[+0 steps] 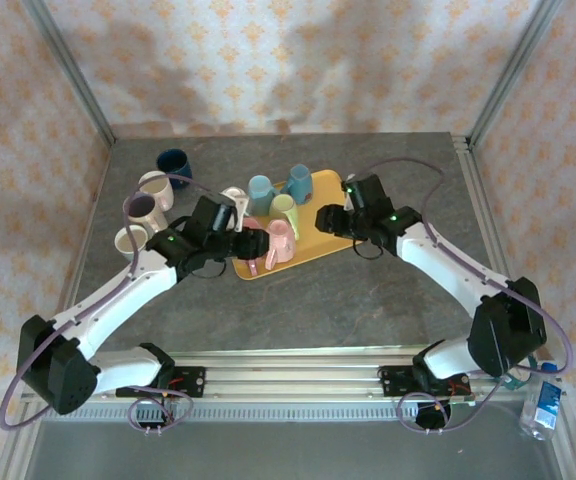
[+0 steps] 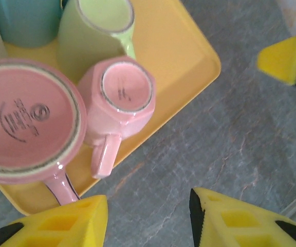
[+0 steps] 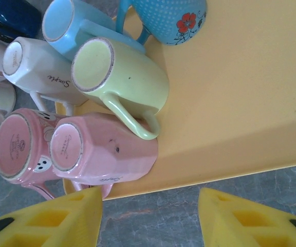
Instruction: Turn the mug right side up
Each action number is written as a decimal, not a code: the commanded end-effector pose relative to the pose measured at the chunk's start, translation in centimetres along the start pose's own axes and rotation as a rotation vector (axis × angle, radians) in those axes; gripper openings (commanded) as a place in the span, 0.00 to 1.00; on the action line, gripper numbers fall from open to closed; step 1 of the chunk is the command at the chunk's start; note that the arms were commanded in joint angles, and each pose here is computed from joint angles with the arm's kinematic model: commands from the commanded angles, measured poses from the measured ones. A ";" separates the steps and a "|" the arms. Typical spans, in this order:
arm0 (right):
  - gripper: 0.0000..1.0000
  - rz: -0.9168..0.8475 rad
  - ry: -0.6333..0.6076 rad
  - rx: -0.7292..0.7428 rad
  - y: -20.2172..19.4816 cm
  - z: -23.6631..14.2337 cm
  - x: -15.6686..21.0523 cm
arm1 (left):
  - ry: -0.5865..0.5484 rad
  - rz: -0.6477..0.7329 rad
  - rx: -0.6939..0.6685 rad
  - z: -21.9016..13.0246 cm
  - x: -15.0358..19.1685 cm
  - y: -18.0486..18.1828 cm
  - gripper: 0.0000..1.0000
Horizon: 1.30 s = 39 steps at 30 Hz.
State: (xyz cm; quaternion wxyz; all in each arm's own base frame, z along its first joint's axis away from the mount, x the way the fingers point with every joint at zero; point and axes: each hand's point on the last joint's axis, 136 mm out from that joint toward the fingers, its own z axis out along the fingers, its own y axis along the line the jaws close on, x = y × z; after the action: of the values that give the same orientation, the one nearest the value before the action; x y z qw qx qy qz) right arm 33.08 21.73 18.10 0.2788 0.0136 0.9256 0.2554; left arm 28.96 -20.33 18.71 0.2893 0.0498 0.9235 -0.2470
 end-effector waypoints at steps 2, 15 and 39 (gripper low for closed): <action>0.52 0.031 -0.021 -0.010 -0.2 -1.2 0.5 | 0.007 -0.105 -0.165 -0.3 0.2 2.5 0.44; 0.52 0.119 0.019 0.000 6.3 5.2 5.3 | -0.028 -0.232 -0.271 -3.6 0.8 6.8 0.44; 0.52 0.145 -0.018 0.252 6.7 10.9 8.1 | -0.025 -0.201 -0.163 -4.1 0.5 7.6 0.44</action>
State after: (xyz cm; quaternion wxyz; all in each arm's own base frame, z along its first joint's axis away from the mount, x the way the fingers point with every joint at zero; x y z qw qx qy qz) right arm 30.78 35.14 9.76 0.2496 0.1101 0.9423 0.1941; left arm 28.09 -11.72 17.87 0.2762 -0.0809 0.9371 -0.1973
